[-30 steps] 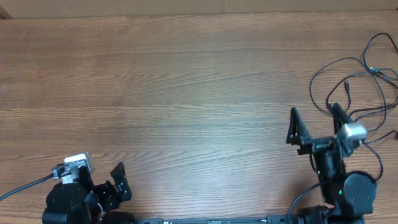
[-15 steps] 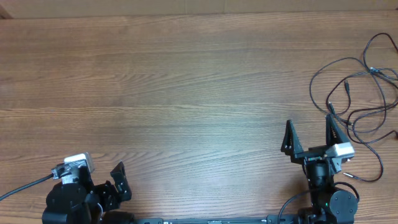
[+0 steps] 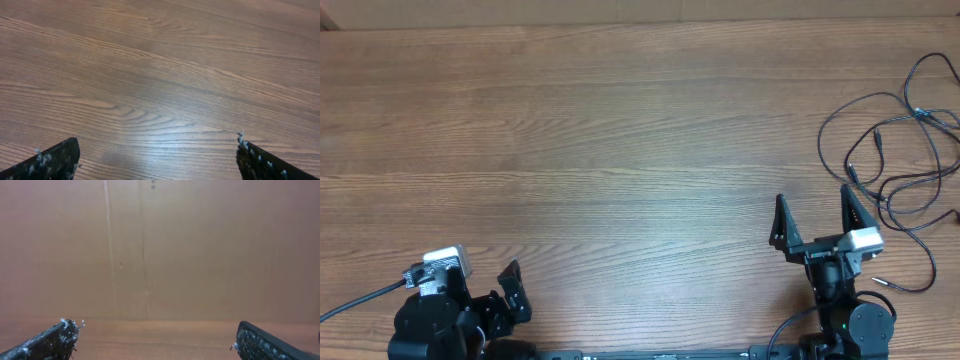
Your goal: Untangle cables
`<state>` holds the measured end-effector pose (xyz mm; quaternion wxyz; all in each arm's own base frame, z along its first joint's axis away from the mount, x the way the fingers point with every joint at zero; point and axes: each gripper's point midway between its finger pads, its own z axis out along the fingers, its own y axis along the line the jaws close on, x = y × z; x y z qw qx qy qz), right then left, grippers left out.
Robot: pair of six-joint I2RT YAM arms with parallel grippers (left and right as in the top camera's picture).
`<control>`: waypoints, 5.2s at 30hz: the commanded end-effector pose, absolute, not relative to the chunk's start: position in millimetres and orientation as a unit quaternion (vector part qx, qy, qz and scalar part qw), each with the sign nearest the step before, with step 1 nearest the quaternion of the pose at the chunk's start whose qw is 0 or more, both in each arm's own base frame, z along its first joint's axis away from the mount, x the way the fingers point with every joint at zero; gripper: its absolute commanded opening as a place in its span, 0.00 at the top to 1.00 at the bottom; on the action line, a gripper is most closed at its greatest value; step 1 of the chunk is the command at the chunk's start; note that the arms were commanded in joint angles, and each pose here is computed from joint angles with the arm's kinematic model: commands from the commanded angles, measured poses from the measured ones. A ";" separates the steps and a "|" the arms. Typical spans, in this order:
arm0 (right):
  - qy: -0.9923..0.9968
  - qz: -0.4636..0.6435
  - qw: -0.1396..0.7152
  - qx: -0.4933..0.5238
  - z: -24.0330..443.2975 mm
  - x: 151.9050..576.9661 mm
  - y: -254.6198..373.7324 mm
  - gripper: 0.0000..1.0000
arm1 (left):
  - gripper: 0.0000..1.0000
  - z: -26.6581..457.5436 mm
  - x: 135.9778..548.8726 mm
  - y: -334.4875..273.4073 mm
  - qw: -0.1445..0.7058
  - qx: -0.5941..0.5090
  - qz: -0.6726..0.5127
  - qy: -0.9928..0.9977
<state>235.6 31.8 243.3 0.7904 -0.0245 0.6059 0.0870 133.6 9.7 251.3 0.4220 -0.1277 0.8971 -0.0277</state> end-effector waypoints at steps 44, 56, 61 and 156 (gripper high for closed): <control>0.716 0.068 0.694 -0.038 168.9 244.6 32.8 0.00 | 0.00 251.2 133.5 11.4 0.423 -0.136 -0.026 0.895; 0.716 0.068 0.694 -0.038 168.7 244.6 32.8 0.00 | 0.00 251.9 132.7 13.1 0.426 -0.141 -0.024 0.893; 0.716 0.068 0.694 -0.038 168.7 244.6 32.8 0.00 | 0.00 255.3 138.1 25.1 0.466 -0.153 0.001 0.871; 0.716 0.068 0.694 -0.038 168.7 244.6 32.8 0.00 | 0.00 157.3 246.0 1.3 0.680 0.064 0.045 0.729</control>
